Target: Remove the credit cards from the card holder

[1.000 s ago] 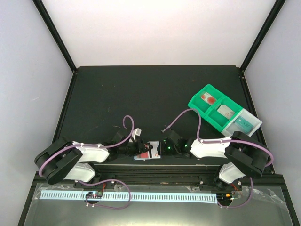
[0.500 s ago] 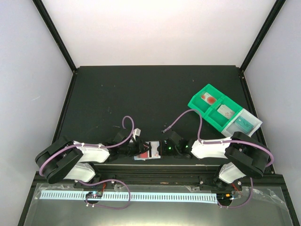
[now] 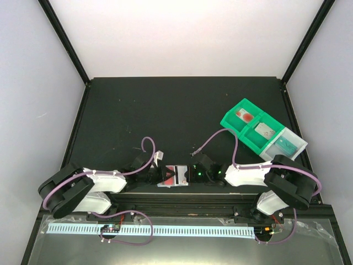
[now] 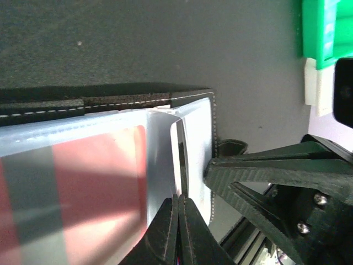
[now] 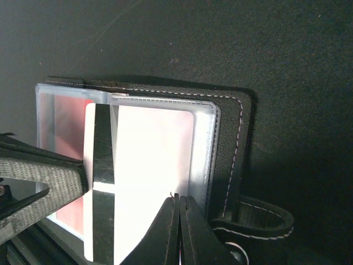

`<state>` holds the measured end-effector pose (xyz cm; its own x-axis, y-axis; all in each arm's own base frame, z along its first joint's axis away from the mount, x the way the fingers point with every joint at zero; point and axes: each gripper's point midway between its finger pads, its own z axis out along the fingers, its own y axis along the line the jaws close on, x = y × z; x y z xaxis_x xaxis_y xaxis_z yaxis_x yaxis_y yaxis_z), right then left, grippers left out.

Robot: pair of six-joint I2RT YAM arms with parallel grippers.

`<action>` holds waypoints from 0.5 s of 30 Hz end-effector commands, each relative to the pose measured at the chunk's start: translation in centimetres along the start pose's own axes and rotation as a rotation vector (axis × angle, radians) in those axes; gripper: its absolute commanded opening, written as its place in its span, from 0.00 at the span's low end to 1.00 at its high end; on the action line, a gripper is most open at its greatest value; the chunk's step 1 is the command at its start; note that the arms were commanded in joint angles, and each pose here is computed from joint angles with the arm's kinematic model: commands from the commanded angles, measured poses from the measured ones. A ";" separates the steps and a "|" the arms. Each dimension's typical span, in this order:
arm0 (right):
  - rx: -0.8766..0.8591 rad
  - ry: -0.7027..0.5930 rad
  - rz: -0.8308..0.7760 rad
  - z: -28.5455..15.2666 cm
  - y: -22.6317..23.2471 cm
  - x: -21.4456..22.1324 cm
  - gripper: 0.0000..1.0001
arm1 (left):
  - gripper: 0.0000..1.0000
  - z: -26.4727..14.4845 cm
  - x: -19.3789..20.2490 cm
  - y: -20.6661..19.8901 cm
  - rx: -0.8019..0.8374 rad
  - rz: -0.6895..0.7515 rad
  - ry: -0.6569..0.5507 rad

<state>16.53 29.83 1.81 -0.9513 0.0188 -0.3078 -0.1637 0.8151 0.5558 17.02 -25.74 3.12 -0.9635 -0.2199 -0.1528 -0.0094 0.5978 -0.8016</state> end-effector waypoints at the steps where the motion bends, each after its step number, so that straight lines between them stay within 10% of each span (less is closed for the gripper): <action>1: 0.124 0.072 0.010 0.4 -3.7 2.6 0.01 | 0.02 -0.4 0.7 -2.3 0.099 0.042 0.027; 15: 0.100 0.065 0.003 0.3 -3.3 2.5 0.01 | 0.01 -1.3 1.2 -0.3 0.030 0.023 0.009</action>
<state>16.51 29.90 1.84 -0.9507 0.0230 -0.3094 -0.1638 0.8096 0.5637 15.96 -25.29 3.97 -0.9632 -0.2096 -0.1682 0.0183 0.5731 -0.8193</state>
